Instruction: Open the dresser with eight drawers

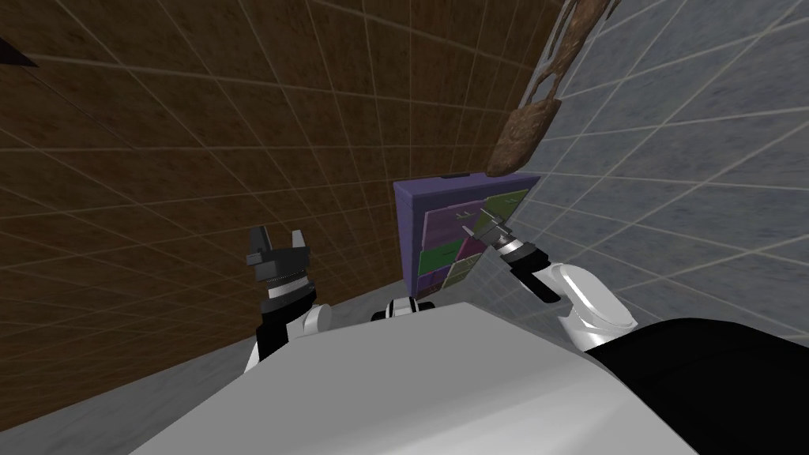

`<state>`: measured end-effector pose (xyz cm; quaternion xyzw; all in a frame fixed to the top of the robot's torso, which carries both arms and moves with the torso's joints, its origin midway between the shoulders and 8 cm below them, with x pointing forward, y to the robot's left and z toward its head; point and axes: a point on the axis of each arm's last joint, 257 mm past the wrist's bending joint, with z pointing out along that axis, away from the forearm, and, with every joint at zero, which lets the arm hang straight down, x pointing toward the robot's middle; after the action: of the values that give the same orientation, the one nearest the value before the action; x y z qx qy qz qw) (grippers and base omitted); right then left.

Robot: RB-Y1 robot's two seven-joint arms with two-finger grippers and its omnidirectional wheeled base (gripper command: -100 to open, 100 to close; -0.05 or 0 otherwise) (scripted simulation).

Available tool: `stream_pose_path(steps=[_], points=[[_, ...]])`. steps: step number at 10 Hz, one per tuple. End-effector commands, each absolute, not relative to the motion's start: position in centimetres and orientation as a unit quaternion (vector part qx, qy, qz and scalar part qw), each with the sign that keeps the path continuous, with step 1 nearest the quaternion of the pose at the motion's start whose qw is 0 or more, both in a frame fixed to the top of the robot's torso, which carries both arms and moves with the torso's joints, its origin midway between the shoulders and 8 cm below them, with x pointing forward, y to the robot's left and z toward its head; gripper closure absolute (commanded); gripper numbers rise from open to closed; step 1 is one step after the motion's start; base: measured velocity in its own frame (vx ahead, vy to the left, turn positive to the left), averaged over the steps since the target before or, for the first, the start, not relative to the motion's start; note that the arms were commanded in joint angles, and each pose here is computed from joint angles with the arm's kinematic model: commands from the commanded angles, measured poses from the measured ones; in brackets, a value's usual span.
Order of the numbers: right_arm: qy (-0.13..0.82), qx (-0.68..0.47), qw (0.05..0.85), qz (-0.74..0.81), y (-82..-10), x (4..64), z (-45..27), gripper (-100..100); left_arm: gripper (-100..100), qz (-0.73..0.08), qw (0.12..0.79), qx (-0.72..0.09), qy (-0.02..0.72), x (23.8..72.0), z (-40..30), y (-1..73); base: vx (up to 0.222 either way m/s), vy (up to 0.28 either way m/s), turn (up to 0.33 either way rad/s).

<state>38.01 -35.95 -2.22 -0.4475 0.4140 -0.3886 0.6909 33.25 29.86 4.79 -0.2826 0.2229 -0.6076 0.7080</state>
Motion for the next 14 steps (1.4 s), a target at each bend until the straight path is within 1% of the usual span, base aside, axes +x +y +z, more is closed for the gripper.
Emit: stream_pose_path(steps=[1,2,3,6,7,9,14], points=[[0.400,-0.472,0.664,-0.419,-36.6,38.1,-2.3,-100,0,-0.608,0.708,-0.283,0.223,33.2,4.8,29.9,0.001,0.034,-0.022],[0.395,-0.481,0.654,-0.430,-36.9,38.2,-2.3,-100,0,-0.608,0.708,-0.283,0.223,33.2,4.8,29.9,0.000,0.034,-0.021],[0.399,-0.475,0.661,-0.423,-36.7,38.1,-2.3,-100,0,-0.608,0.708,-0.283,0.223,33.2,4.8,29.9,0.000,0.016,-0.005],[0.397,-0.478,0.659,-0.425,-37.1,38.0,-1.4,-100,0,-0.608,0.708,-0.283,0.223,33.2,4.8,29.9,0.086,0.044,-0.009],[0.398,-0.476,0.659,-0.425,-36.8,38.1,-2.2,100,0,-0.608,0.708,-0.283,0.223,33.2,4.8,29.9,-0.057,-0.051,0.016],[0.392,-0.476,0.663,-0.425,-36.9,37.9,-1.1,100,0,-0.608,0.708,-0.283,0.223,33.3,4.8,29.9,-0.057,-0.037,-0.042],[0.389,-0.482,0.666,-0.417,-36.4,37.5,-0.8,100,0,-0.608,0.708,-0.283,0.223,33.3,4.8,29.9,-0.150,-0.017,-0.049]])
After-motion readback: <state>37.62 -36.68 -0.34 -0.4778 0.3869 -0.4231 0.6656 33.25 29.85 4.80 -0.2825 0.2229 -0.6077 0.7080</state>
